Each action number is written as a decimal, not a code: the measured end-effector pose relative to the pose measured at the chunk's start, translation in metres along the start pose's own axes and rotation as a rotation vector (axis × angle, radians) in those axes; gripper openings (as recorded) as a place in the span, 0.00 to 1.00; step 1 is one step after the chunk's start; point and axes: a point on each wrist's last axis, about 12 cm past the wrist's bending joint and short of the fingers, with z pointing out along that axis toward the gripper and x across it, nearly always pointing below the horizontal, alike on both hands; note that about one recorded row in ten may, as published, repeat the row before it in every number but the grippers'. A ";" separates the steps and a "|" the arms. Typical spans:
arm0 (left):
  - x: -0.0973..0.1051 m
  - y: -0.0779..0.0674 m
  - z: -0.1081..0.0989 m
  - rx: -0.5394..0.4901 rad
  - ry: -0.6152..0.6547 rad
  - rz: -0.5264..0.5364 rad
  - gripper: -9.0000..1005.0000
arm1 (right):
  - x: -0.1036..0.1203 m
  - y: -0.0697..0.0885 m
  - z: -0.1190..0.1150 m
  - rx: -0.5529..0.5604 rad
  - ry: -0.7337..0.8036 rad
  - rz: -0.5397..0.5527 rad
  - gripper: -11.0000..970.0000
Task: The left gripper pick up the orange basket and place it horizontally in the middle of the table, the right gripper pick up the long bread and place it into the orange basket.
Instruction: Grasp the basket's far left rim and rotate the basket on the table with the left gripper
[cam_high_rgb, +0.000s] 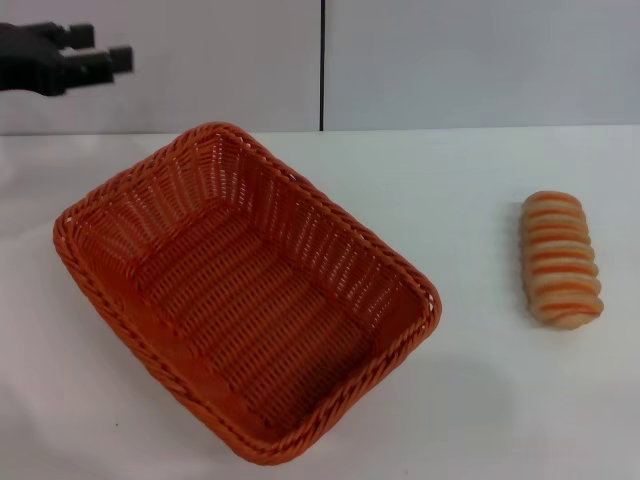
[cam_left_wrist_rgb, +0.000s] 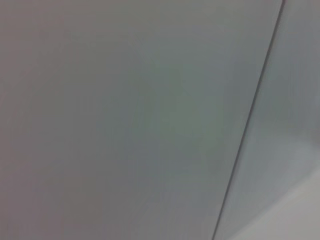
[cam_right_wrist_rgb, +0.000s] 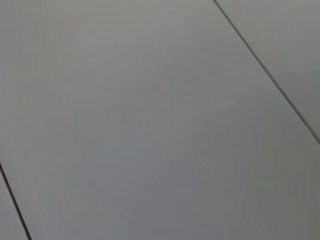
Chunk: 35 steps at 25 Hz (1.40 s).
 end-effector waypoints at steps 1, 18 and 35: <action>0.000 0.000 0.003 -0.003 0.027 0.006 0.64 | 0.000 0.000 0.000 0.001 0.000 0.000 0.78; 0.000 -0.015 0.046 0.030 0.330 0.103 0.78 | 0.003 -0.001 -0.007 0.016 0.007 0.022 0.78; 0.005 -0.025 0.068 0.016 0.432 0.133 0.78 | 0.002 -0.003 -0.010 0.026 0.005 0.020 0.78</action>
